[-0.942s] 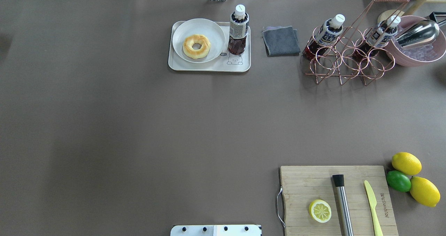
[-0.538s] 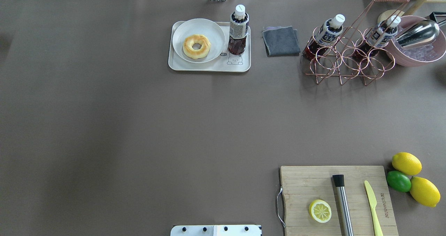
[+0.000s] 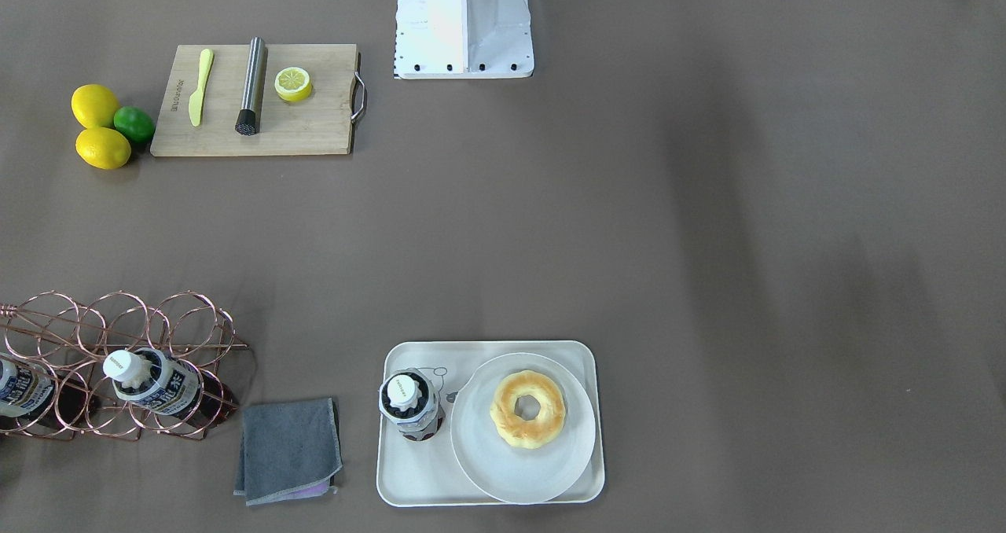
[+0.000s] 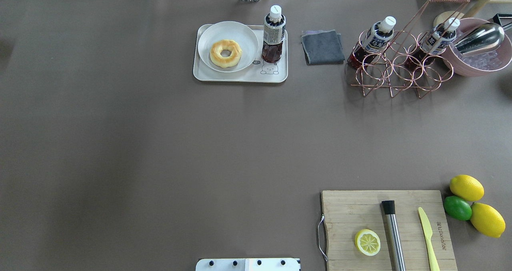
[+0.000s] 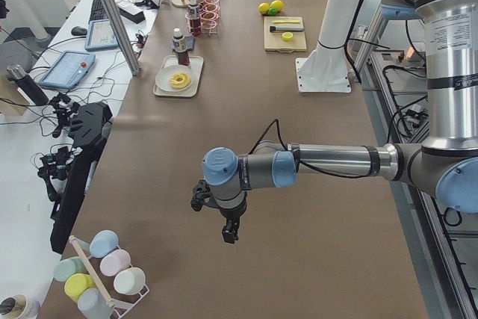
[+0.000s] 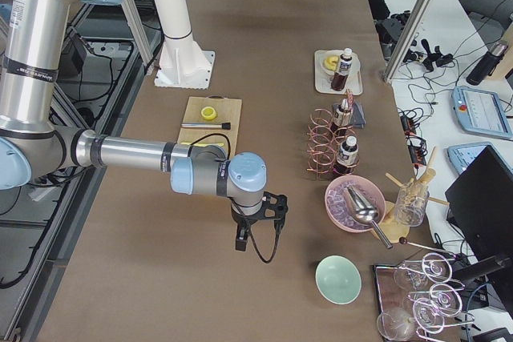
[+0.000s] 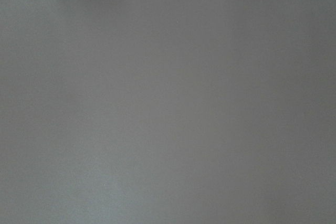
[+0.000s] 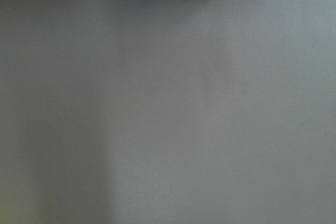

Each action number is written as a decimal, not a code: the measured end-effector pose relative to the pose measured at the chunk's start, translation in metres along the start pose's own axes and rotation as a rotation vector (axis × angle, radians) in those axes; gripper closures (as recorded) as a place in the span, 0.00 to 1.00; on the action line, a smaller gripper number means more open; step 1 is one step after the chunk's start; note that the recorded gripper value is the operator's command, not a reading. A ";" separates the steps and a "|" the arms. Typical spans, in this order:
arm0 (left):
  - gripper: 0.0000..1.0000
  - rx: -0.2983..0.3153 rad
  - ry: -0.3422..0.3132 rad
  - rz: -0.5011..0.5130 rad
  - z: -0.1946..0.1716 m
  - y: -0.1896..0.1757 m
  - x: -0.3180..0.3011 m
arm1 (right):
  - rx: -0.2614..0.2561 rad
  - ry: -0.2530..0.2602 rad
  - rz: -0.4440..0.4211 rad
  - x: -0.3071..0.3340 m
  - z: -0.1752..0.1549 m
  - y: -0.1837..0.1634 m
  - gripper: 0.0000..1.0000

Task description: Place tea on tray

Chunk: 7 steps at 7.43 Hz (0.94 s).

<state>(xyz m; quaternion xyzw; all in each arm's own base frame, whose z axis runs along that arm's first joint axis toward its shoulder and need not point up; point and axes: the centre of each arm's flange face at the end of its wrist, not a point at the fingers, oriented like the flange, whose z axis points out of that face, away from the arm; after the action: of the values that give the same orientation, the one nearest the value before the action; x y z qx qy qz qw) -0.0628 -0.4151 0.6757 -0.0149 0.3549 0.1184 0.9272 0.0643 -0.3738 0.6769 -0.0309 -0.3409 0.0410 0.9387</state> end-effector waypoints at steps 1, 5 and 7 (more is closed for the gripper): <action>0.01 -0.007 -0.003 -0.004 0.005 0.001 -0.005 | 0.003 0.002 -0.004 0.000 0.000 0.000 0.00; 0.01 -0.026 -0.009 -0.020 0.015 0.009 -0.013 | 0.004 0.006 -0.009 0.000 0.000 0.000 0.00; 0.01 -0.033 -0.006 -0.024 0.019 0.012 -0.016 | -0.002 0.011 -0.002 0.003 0.002 0.003 0.00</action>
<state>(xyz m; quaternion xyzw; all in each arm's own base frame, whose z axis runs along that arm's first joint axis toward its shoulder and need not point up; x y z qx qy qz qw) -0.0649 -0.4043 0.7007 -0.0344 0.3501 0.1130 0.9292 0.0652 -0.3703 0.6796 -0.0314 -0.3358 0.0394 0.9406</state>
